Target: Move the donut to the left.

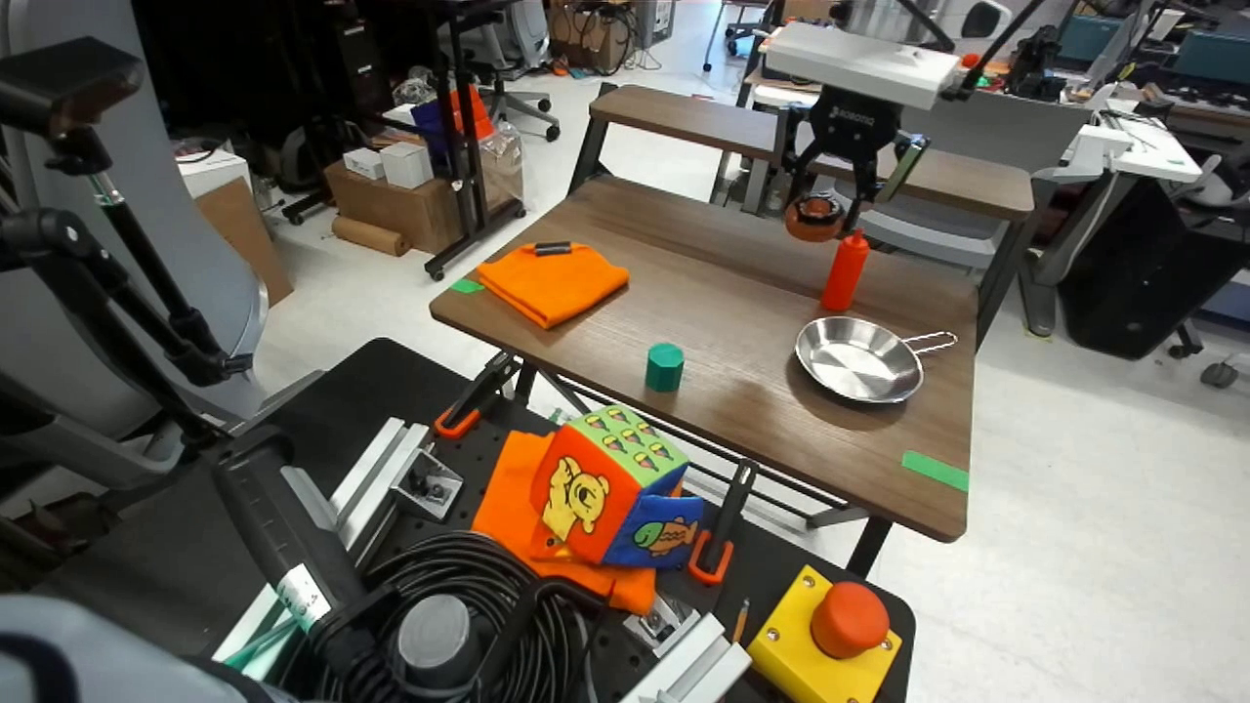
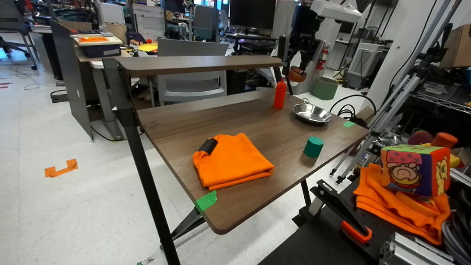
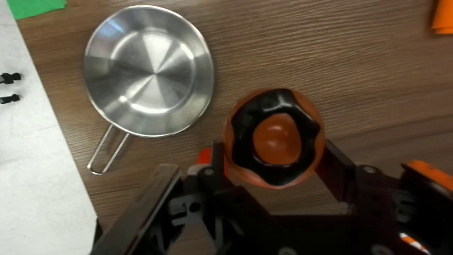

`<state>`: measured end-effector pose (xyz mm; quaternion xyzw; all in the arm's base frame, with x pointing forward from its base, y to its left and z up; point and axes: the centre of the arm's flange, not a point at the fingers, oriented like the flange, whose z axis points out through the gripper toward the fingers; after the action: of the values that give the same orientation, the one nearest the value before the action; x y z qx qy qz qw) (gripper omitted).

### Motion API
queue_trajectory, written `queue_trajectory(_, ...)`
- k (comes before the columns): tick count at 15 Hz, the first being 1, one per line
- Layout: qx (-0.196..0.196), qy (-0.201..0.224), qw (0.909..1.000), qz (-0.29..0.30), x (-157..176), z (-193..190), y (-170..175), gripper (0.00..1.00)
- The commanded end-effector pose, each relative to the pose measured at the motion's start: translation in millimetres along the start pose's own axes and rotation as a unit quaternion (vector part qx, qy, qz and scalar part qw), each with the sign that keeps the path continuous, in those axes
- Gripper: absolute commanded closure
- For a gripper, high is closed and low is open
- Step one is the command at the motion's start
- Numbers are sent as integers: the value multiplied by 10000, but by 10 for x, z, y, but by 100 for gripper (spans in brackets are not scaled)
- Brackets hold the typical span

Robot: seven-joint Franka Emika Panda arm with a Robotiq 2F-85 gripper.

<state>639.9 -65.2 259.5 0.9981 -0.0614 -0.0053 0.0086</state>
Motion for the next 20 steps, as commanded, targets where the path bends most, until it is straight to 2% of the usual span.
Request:
queue_trajectory(1,129,-210,9993,-286,82,208,-382,60)
queue_trajectory(4,73,-428,9979,-485,59,487,-580,60)
queue_trajectory(10,-101,-792,9943,-699,32,1134,-757,60)
queue_trajectory(15,-275,-965,9919,-785,-17,1438,-889,60)
queue_trajectory(16,-290,-958,9916,-821,-39,1435,-897,10)
queue_trajectory(18,-307,-863,9915,-926,-129,1298,-885,2)
queue_trajectory(20,-272,-782,9917,-985,-263,1095,-823,0)
